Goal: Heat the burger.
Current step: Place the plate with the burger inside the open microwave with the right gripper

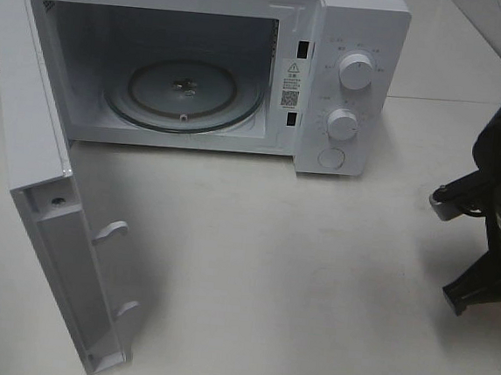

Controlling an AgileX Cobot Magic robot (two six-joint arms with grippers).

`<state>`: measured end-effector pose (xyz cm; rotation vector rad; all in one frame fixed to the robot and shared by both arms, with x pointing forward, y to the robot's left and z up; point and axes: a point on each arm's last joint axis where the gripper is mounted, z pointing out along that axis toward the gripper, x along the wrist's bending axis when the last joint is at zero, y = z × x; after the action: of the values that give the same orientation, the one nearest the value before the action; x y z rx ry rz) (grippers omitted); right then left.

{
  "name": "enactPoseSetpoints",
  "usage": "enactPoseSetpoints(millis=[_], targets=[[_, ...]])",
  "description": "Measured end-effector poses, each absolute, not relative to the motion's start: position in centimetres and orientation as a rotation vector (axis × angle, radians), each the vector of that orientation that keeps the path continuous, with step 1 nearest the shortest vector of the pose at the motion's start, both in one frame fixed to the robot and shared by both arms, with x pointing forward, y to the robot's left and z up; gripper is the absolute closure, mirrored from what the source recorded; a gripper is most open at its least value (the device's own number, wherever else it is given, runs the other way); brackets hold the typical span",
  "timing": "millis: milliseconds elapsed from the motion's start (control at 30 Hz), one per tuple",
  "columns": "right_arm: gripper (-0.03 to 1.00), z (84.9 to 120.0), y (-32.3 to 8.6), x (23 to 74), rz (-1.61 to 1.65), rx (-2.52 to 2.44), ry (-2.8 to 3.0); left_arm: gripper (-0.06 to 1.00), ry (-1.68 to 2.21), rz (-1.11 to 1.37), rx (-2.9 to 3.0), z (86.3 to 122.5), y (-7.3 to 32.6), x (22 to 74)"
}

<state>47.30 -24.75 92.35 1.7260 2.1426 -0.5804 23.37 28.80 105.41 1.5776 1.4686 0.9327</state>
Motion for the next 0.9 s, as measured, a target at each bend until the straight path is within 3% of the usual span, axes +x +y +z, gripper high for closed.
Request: enactPoseSetpoints(millis=[900], targets=[[0.92,95.1,-18.8,39.5,-0.493,1.417,2.268,-0.03,1.469,0.933,1.578,105.4,28.8,23.4]])
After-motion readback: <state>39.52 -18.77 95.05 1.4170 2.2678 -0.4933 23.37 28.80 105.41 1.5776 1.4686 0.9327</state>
